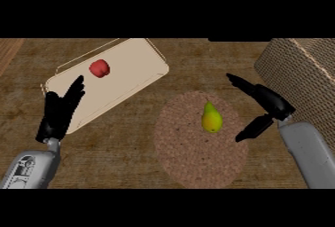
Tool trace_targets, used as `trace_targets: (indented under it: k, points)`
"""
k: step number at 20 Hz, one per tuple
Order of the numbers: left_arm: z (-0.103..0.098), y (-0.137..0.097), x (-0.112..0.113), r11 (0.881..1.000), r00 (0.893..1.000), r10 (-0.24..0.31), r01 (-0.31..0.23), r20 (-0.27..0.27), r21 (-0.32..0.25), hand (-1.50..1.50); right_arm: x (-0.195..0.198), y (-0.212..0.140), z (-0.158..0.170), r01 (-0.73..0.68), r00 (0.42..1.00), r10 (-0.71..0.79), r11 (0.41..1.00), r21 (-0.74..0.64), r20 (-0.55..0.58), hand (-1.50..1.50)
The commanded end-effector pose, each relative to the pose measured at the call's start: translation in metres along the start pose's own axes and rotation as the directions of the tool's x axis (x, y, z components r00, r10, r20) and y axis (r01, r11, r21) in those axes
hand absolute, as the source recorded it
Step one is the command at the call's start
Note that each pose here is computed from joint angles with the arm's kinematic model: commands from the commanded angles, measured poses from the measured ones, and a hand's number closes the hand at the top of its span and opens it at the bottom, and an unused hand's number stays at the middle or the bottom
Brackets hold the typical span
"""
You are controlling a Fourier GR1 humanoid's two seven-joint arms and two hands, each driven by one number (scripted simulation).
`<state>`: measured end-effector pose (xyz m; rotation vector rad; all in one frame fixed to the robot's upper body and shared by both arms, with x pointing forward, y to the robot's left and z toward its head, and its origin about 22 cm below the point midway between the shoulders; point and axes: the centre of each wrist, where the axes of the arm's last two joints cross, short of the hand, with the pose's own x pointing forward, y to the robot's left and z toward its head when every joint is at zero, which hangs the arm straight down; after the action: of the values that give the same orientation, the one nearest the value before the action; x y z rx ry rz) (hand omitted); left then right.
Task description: Pick the pear from the placemat and place it in the basket
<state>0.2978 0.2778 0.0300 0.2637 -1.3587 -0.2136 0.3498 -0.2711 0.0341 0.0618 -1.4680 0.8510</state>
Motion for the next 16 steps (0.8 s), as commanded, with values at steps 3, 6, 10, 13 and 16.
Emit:
trace_targets:
  k: [3,6,10,13,16]
  points:
    - [0.019,-0.014,-0.001,1.000,1.000,0.001,-0.001,0.012,-0.003,0.00,0.014,0.018,-0.022,0.014,1.000,-0.014,1.000,-0.003,0.008,-1.50]
    - [0.015,-0.008,-0.001,1.000,1.000,-0.020,0.020,0.002,0.002,0.00,0.009,0.027,-0.018,0.016,1.000,-0.016,1.000,0.015,-0.012,-1.50]
    - [0.009,-0.005,0.006,1.000,1.000,-0.014,0.014,0.008,0.016,0.00,0.006,0.039,-0.023,0.018,0.999,-0.017,0.999,0.029,-0.038,-1.50]
    - [0.012,-0.003,0.012,1.000,1.000,0.011,-0.011,0.005,0.024,0.00,0.005,0.037,-0.042,0.017,0.999,-0.014,0.998,0.060,-0.049,-1.50]
    - [0.001,0.007,-0.010,1.000,1.000,0.006,-0.006,0.008,0.004,0.00,0.007,0.038,-0.040,0.032,0.998,-0.028,0.998,0.061,-0.059,-1.50]
